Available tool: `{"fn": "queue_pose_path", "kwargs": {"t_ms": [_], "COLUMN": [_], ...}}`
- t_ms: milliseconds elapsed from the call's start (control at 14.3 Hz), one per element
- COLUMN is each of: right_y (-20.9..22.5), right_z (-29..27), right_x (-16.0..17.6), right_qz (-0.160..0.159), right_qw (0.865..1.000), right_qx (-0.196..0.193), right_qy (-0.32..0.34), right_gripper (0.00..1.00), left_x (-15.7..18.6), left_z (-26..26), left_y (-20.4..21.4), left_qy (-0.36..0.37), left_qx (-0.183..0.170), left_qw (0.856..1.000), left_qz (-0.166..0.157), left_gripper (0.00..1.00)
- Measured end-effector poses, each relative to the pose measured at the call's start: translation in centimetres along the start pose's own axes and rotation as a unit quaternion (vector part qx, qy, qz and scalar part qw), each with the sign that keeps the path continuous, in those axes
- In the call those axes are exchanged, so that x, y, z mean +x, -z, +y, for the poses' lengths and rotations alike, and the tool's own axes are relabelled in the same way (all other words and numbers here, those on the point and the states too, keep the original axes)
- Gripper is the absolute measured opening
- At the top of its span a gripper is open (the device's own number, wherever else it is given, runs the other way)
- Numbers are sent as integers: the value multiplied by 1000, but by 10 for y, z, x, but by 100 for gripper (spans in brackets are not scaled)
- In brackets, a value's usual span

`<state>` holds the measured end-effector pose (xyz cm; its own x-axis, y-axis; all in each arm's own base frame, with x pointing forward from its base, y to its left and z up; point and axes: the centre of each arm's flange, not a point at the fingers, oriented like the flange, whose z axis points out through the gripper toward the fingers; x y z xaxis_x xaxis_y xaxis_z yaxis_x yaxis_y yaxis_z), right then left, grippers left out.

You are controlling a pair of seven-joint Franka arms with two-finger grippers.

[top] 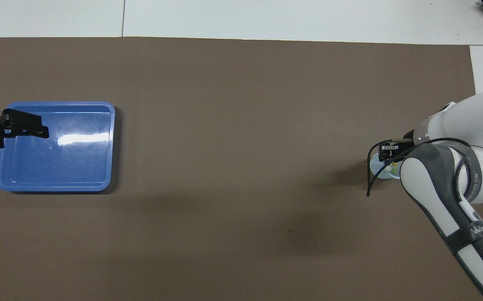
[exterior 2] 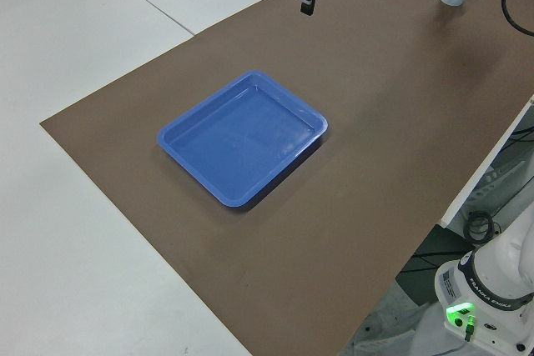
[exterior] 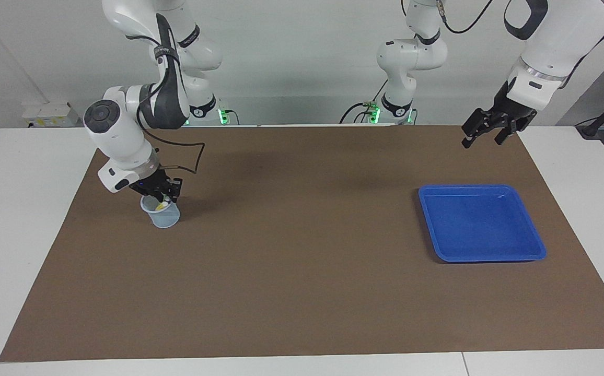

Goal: Right arm passes pens to left for tray arrangement

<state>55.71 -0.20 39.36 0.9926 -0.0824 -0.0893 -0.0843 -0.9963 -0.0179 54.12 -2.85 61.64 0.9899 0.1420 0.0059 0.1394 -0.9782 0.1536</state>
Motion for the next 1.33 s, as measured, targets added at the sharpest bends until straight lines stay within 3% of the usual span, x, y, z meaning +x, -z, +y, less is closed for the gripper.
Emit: {"fn": "queue_pose_path", "kwargs": {"t_ms": [140,490,700,1050,1330], "right_y": [0,0,6,12,78], "right_z": [3,8,14,15,12], "right_x": [0,1,0,-8,-17], "right_qz": [1,2,3,-31,-43], "right_qw": [1000,1000,1000,1000,996], "right_qx": [0,1,0,-3,-49], "right_qy": [-3,-7,-13,0,58], "right_gripper": [32,30,19,19,18], "left_x": [-1,-2,-4,-7,-12], "left_z": [-1,3,4,8,7], "left_y": [-2,-1,-4,-8,-6], "left_qy": [8,21,28,62,89], "left_qx": [-13,-18,-20,-21,-21], "left_qw": [1000,1000,999,998,996], "left_qz": [-1,4,1,-5,-5], "left_gripper": [100,100,100,100,100]}}
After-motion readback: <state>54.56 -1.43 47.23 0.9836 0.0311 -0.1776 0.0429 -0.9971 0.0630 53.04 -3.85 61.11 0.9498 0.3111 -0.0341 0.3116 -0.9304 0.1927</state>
